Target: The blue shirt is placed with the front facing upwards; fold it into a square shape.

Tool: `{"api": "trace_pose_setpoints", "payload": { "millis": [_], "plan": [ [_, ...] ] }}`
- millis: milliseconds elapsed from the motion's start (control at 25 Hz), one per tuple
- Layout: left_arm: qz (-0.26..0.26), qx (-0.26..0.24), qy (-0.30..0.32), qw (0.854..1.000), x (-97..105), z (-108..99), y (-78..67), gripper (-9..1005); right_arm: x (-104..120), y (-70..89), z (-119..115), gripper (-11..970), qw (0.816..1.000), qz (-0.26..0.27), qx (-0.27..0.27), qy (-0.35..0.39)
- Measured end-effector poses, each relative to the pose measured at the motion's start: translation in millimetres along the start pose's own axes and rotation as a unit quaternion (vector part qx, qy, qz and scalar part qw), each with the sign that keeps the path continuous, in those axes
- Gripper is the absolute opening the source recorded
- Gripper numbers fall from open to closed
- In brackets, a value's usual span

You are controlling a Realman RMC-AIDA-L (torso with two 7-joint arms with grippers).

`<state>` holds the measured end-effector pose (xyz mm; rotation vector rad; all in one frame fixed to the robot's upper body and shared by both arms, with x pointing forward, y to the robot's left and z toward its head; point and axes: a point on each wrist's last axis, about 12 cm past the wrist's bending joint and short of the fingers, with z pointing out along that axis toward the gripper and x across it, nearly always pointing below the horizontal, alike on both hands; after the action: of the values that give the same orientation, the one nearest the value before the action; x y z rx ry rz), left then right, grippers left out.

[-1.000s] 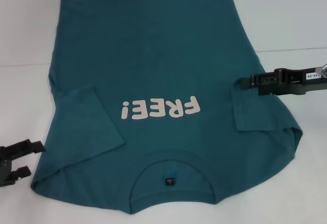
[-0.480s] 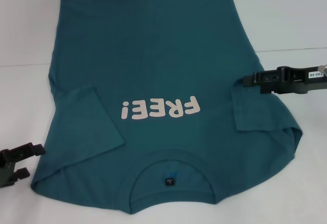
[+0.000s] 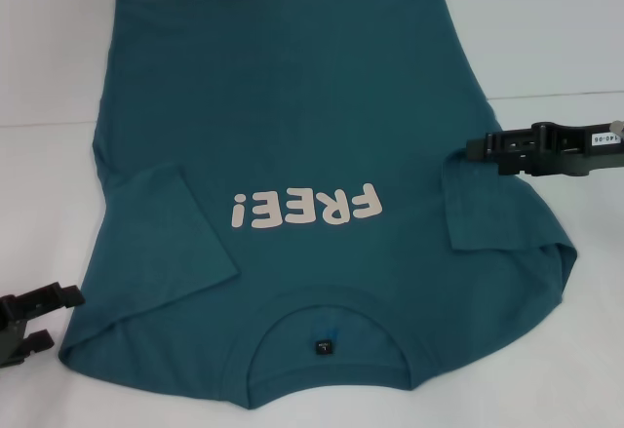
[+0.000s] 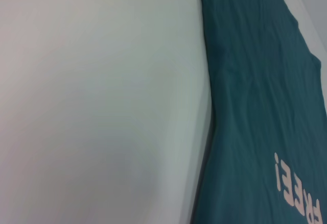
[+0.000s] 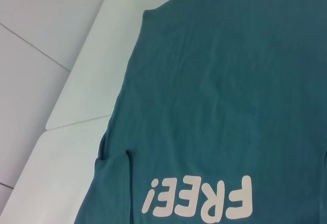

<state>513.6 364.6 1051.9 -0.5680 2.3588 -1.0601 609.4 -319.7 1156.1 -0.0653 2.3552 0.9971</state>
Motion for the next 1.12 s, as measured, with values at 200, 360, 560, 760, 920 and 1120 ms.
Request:
{"api": "trace_pose_setpoints", "payload": {
  "millis": [200, 360, 560, 760, 920, 1120],
  "plan": [
    [0.0, 0.001, 0.005, 1.0, 2, 0, -0.2, 914, 0, 0.3, 0, 802, 1.0, 0.0, 0.0, 0.0],
    [0.002, 0.004, 0.013, 1.0, 3, 1, -1.5, 914, 0, 0.3, 0, 802, 1.0, 0.0, -0.001, 0.0],
    [0.004, 0.013, 0.026, 1.0, 6, 2, -4.2, 914, 0, 0.6, 1, 801, 1.0, 0.0, -0.001, 0.0],
    [0.005, 0.025, 0.036, 0.999, 8, 3, -7.9, 914, 0, 0.8, 1, 801, 1.0, 0.0, -0.001, 0.0],
    [0.009, 0.038, 0.046, 0.998, 9, 4, -12.9, 914, 0, 0.8, 1, 801, 1.0, 0.0, -0.001, 0.0],
    [0.013, 0.044, 0.047, 0.998, 7, 4, -15.6, 914, 0, 0.1, 0, 801, 1.0, -0.004, -0.001, -0.001]
  ]
}}
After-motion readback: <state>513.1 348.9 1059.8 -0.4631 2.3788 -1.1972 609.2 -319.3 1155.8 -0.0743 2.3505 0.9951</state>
